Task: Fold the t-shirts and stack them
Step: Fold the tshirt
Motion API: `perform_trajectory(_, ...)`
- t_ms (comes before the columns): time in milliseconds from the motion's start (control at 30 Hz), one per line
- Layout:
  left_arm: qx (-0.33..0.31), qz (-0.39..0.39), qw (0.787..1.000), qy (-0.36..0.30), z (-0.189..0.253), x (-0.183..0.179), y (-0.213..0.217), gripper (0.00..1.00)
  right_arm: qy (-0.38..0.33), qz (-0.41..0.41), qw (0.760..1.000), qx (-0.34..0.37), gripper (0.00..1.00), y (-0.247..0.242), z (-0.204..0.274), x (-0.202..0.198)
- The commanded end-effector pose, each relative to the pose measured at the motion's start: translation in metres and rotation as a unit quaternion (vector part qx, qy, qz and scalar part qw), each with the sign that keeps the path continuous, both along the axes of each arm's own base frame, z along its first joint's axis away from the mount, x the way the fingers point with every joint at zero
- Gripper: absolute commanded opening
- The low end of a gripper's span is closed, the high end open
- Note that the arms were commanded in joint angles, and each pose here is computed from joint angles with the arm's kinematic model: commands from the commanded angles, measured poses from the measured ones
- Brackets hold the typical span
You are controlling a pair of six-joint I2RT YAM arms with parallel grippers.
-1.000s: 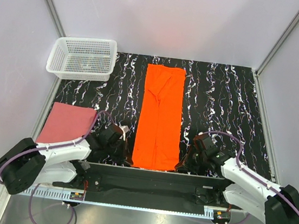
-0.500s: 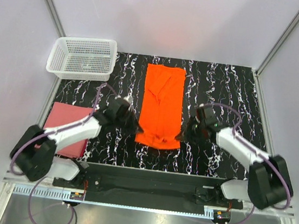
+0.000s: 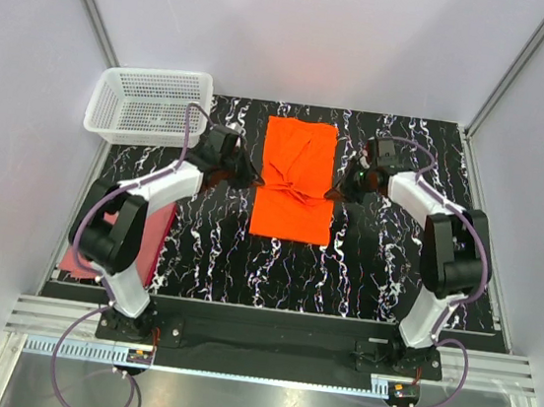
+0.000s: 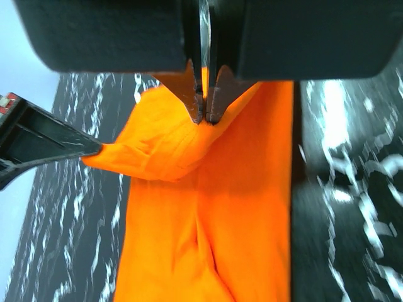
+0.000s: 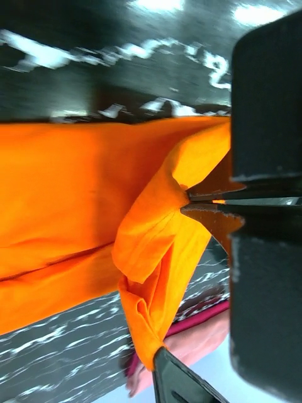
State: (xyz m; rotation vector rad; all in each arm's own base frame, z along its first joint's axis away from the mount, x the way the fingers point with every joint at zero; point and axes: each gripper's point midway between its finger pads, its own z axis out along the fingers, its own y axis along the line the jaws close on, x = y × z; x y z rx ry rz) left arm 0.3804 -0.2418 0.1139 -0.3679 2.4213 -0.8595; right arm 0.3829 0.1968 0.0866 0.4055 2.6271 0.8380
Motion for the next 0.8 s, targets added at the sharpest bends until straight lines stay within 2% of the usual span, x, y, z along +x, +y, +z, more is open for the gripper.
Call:
perform_trajectory(0, -0.002, -0.010, 1.000, -0.028, 0.004, 0.030, -0.001, 0.00, -0.031, 0.020, 0.999, 0.018, 0.00, 0.001, 0.015, 0.026)
perform_trajectory(333, -0.007, -0.025, 0.999, -0.031, -0.013, 0.064, -0.009, 0.00, -0.028, 0.032, 0.998, 0.039, 0.00, 0.001, 0.005, 0.057)
perform_trajectory(467, 0.001, -0.048, 0.999, -0.010, -0.031, 0.071, -0.010, 0.00, -0.031, 0.041, 0.998, 0.037, 0.00, -0.004, -0.004, 0.067)
perform_trajectory(500, 0.010, -0.052, 0.999, -0.008, -0.035, 0.073, -0.007, 0.03, -0.035, 0.041, 0.998, 0.032, 0.07, -0.009, -0.007, 0.071)
perform_trajectory(533, 0.042, -0.037, 0.998, -0.003, -0.038, 0.076, 0.003, 0.12, -0.038, 0.042, 0.998, 0.025, 0.19, -0.013, -0.010, 0.075)
perform_trajectory(567, 0.068, -0.036, 0.997, -0.020, -0.034, 0.079, 0.011, 0.29, -0.055, 0.040, 0.998, 0.000, 0.27, -0.022, -0.011, 0.083)
perform_trajectory(600, 0.092, -0.027, 0.995, -0.027, -0.035, 0.077, 0.019, 0.35, -0.063, 0.035, 0.997, -0.016, 0.39, -0.030, -0.011, 0.087)
perform_trajectory(633, 0.106, -0.024, 0.992, -0.057, -0.015, 0.078, 0.026, 0.39, -0.071, 0.035, 0.996, -0.031, 0.56, -0.035, -0.006, 0.089)
perform_trajectory(700, 0.135, -0.008, 0.988, -0.071, -0.007, 0.072, 0.038, 0.50, -0.084, 0.034, 0.994, -0.054, 0.66, -0.043, 0.000, 0.088)
perform_trajectory(767, 0.133, -0.004, 0.987, -0.094, 0.015, 0.064, 0.040, 0.50, -0.084, 0.019, 0.995, -0.060, 0.70, -0.047, 0.009, 0.079)
